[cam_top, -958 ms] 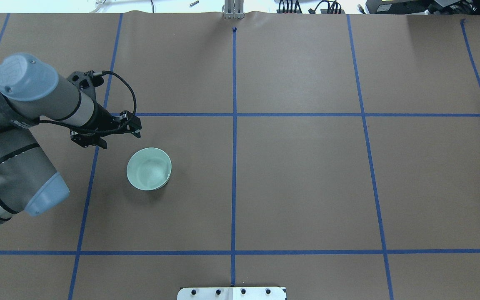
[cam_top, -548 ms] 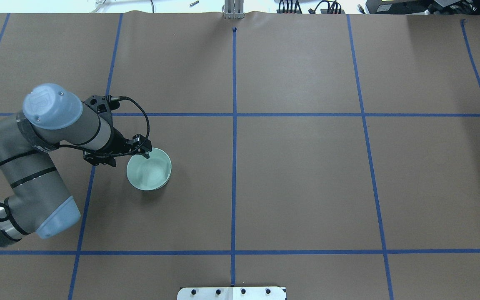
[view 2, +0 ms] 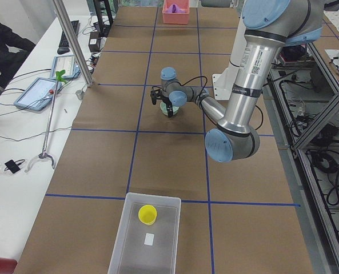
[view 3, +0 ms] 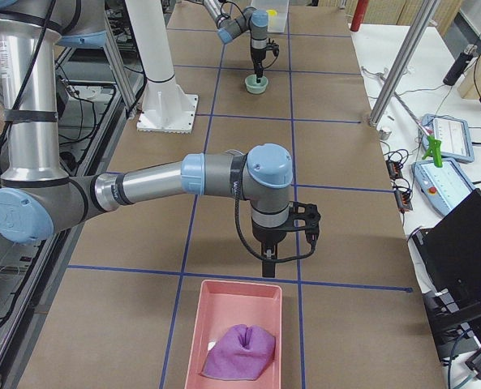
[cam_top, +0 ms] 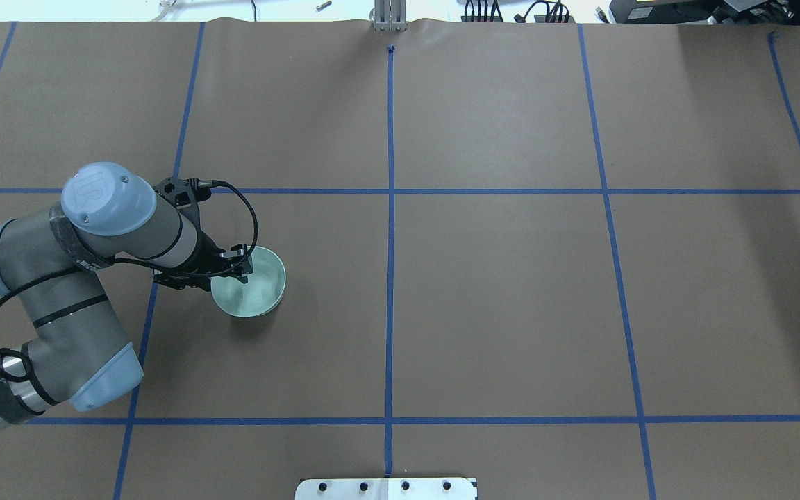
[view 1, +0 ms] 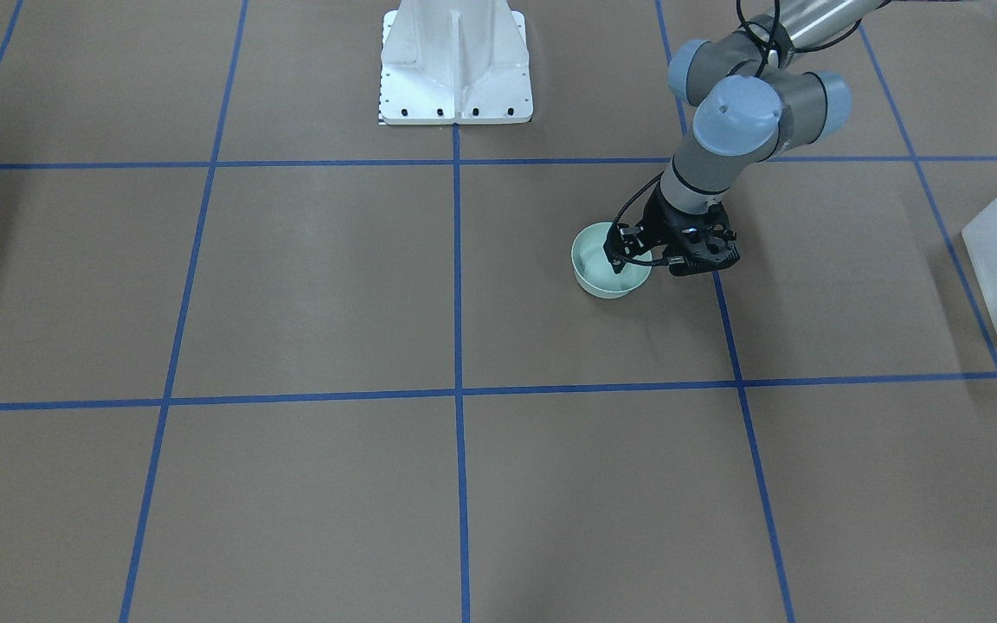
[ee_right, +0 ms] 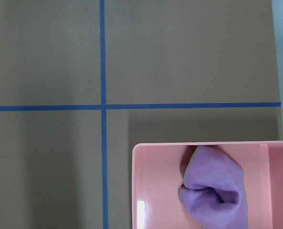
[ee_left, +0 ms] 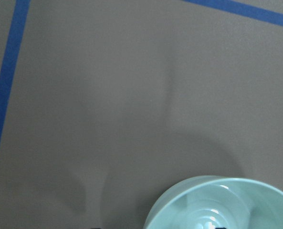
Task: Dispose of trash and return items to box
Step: 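Grasp the rim of the pale green bowl with the left gripper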
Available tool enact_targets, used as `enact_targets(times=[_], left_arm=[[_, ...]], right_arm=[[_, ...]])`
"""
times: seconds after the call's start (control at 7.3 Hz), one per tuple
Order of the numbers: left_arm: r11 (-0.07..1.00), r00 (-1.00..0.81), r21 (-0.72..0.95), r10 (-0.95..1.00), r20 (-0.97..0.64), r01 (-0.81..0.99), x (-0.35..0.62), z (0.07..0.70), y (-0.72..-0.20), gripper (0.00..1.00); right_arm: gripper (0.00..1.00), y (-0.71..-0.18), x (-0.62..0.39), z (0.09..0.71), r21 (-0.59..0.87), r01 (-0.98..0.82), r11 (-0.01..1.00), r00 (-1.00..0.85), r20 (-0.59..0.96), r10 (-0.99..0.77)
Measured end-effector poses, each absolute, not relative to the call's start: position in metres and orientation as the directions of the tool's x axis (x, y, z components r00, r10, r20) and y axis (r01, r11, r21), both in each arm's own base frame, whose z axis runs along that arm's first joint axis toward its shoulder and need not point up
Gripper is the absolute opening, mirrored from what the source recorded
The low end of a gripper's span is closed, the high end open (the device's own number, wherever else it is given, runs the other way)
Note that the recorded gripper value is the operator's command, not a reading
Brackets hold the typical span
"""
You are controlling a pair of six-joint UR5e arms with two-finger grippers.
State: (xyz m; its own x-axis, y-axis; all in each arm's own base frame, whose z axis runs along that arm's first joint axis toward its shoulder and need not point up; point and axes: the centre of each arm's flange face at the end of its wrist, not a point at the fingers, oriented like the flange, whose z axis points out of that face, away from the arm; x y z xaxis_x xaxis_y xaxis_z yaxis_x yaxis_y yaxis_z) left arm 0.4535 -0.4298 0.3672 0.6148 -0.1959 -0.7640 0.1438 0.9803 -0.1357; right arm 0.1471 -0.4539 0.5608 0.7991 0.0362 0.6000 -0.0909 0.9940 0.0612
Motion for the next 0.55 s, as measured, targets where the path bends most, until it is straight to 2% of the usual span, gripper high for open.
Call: enact_targets(times=[0.55], left_arm=[[0.955, 0.534, -0.242, -0.295, -0.793, 0.169, 0.436, 0.320, -0.417, 0.00]], right_arm=[[1.00, -0.452, 0.139, 0.528, 0.127, -0.095, 0.987, 0.745, 0.667, -0.014]])
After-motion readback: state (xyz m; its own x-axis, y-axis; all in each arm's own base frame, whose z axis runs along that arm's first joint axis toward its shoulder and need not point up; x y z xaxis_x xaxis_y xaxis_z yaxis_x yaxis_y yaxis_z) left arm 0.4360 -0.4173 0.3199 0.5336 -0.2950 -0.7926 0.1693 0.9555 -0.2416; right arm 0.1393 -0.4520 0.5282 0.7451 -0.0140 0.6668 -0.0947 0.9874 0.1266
